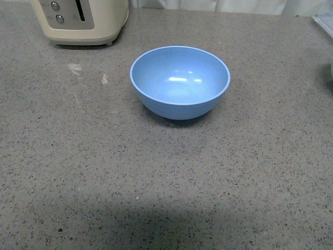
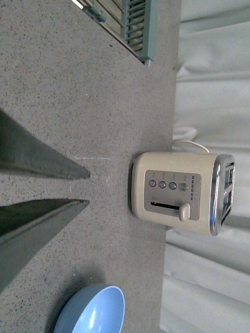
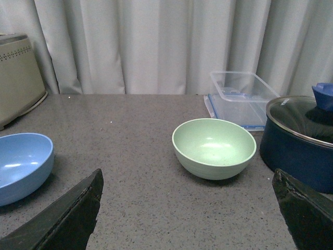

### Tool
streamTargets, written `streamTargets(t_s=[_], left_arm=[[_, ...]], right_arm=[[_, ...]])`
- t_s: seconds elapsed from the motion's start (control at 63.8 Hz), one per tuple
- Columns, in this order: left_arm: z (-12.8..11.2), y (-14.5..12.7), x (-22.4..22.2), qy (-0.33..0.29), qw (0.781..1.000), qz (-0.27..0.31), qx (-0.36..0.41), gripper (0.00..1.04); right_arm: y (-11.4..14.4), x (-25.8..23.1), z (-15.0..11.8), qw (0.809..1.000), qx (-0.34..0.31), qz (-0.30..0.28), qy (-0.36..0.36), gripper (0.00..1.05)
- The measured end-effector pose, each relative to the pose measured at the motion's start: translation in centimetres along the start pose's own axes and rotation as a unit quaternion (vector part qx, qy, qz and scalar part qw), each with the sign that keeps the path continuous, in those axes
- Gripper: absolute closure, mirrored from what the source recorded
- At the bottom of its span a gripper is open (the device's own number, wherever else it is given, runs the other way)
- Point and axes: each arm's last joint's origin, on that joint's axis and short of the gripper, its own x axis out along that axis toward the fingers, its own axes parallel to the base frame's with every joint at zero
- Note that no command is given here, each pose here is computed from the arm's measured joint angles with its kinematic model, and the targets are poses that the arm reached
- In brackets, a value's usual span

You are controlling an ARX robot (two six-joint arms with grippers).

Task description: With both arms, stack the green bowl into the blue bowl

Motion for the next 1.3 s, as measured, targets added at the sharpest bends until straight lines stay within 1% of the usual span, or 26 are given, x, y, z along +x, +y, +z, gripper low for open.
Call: streamTargets(t_s=[0.047,0.125,0.141,0.172,0.204,0.235,0.251,0.329,0.376,0.392,0.455,0.564,0.753,0.894,1.035,1.051,1.098,1.207,1.301], left_arm=[[0.0,0.0,0.0,0.0,1.0,0.0,0.0,0.81],[0.0,0.0,0.0,0.0,1.0,0.0,0.0,0.62],[0.0,0.0,0.0,0.0,1.0,0.0,0.0,0.58],[0.0,0.0,0.0,0.0,1.0,0.0,0.0,0.49],[0.0,0.0,0.0,0.0,1.0,0.001,0.0,0.4],[0.0,0.0,0.0,-0.001,1.0,0.0,0.0,0.35],[0.0,0.0,0.0,-0.001,1.0,0.0,0.0,0.33],[0.0,0.0,0.0,-0.001,1.0,0.0,0.0,0.15],[0.0,0.0,0.0,-0.001,1.0,0.0,0.0,0.08],[0.0,0.0,0.0,-0.001,1.0,0.0,0.001,0.05],[0.0,0.0,0.0,-0.001,1.0,0.001,0.001,0.07],[0.0,0.0,0.0,-0.001,1.0,0.0,0.001,0.06],[0.0,0.0,0.0,-0.001,1.0,0.0,0.001,0.06],[0.0,0.0,0.0,-0.001,1.0,0.0,0.001,0.06],[0.0,0.0,0.0,-0.001,1.0,0.0,0.001,0.06],[0.0,0.0,0.0,-0.001,1.0,0.0,0.001,0.06],[0.0,0.0,0.0,-0.001,1.0,0.0,0.001,0.06],[0.0,0.0,0.0,-0.001,1.0,0.0,0.001,0.06],[0.0,0.0,0.0,-0.001,1.0,0.0,0.001,0.06]], right_arm=[[0.0,0.0,0.0,1.0,0.0,0.0,0.0,0.09],[0.0,0.0,0.0,1.0,0.0,0.0,0.0,0.09],[0.0,0.0,-0.1,1.0,-0.002,-0.011,0.007,0.09],[-0.2,0.4,-0.4,0.997,-0.015,-0.073,0.035,0.09],[-0.5,0.9,0.1,0.992,-0.022,-0.116,0.04,0.09],[-0.8,1.5,0.5,0.991,-0.024,-0.125,0.044,0.09],[-0.9,1.7,0.6,0.991,-0.025,-0.127,0.044,0.09],[-2.1,4.2,1.9,0.992,-0.034,-0.11,0.051,0.09],[-2.6,5.5,2.5,0.992,-0.035,-0.101,0.061,0.09],[-2.9,6.6,2.7,0.993,-0.038,-0.083,0.076,0.09],[-3.5,8.8,2.8,0.992,-0.042,-0.05,0.113,0.09],[-4.2,12.4,2.6,0.983,-0.055,0.014,0.174,0.09],[-4.8,16.6,3.1,0.964,-0.088,0.087,0.235,0.09],[-4.7,18.9,3.3,0.94,-0.117,0.142,0.288,0.09],[-4.0,20.0,2.7,0.909,-0.134,0.215,0.33,0.09],[-3.9,20.1,2.6,0.904,-0.138,0.226,0.337,0.09],[-3.7,20.3,2.5,0.894,-0.146,0.243,0.348,0.09],[-3.5,21.1,2.4,0.878,-0.176,0.265,0.358,0.09],[-3.5,22.0,2.4,0.87,-0.204,0.268,0.359,0.09]])
